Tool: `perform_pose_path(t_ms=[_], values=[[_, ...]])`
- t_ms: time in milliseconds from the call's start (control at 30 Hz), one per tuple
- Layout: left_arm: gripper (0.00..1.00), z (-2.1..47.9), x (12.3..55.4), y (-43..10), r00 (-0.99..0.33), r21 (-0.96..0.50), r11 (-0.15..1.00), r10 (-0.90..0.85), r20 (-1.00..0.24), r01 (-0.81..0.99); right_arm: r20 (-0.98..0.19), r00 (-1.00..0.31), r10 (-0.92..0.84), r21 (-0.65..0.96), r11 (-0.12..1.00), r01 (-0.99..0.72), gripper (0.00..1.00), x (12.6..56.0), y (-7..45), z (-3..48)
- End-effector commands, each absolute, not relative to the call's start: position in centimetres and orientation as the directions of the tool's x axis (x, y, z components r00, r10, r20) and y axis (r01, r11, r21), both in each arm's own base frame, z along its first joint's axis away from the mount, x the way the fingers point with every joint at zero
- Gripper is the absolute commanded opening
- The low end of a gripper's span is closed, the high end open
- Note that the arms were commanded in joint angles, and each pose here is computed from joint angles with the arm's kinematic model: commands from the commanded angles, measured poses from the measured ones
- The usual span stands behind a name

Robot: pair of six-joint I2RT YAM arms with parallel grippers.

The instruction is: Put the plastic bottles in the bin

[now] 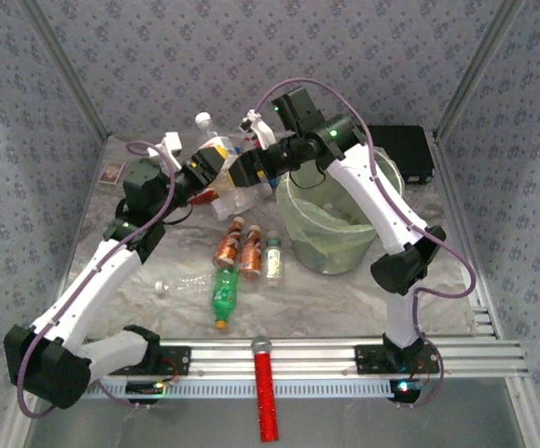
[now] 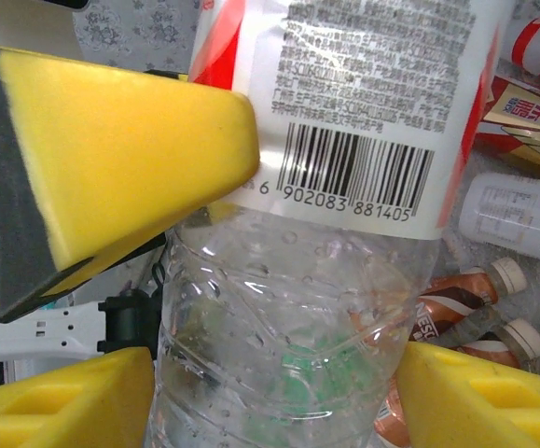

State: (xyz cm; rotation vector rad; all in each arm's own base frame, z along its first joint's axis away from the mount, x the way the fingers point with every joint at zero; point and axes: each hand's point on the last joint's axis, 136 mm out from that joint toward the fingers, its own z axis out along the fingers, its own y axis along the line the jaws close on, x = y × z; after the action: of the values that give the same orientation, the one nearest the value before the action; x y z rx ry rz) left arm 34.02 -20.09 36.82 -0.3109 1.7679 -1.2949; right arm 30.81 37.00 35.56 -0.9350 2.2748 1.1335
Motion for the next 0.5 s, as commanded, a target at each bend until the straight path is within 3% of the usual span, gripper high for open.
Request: perform_pose_path(t_ms=[0,100,167,233,367,467], values=[[0.58,42.5,33.0,-20.7,-0.509,-0.838,0.341,-0.675,-0.534,0.427,-0.613,-0.687,-0.39,0.579,0.37,-0.726,0.71,30.4,37.9,35.2],[0.58,42.3,33.1,-20.4,-0.491,-0.831,0.367,-0.678,-0.546,0.417,-0.604,-0.696,-0.389,0.609,0.338,-0.718,0.86,30.1,37.8,35.5],[0.58,42.3,33.3,-20.2,-0.484,-0.832,0.368,-0.685,-0.544,0.415,-0.606,-0.698,-0.382,0.615,0.331,-0.716,0.88,30.2,37.7,35.8],[0.58,42.3,33.5,-20.5,-0.488,-0.837,0.353,-0.69,-0.535,0.419,-0.608,-0.698,-0.379,0.616,0.329,-0.716,0.85,30.2,37.8,35.9],[0.6,42.2,33.7,-20.8,-0.492,-0.838,0.349,-0.689,-0.533,0.42,-0.61,-0.699,-0.374,0.61,0.341,-0.715,0.68,30.5,37.2,35.9],[0.71,41.7,33.8,-20.7,-0.492,-0.836,0.368,-0.682,-0.54,0.407,-0.624,-0.694,-0.359,0.602,0.346,-0.72,0.65,30.8,36.8,36.4]])
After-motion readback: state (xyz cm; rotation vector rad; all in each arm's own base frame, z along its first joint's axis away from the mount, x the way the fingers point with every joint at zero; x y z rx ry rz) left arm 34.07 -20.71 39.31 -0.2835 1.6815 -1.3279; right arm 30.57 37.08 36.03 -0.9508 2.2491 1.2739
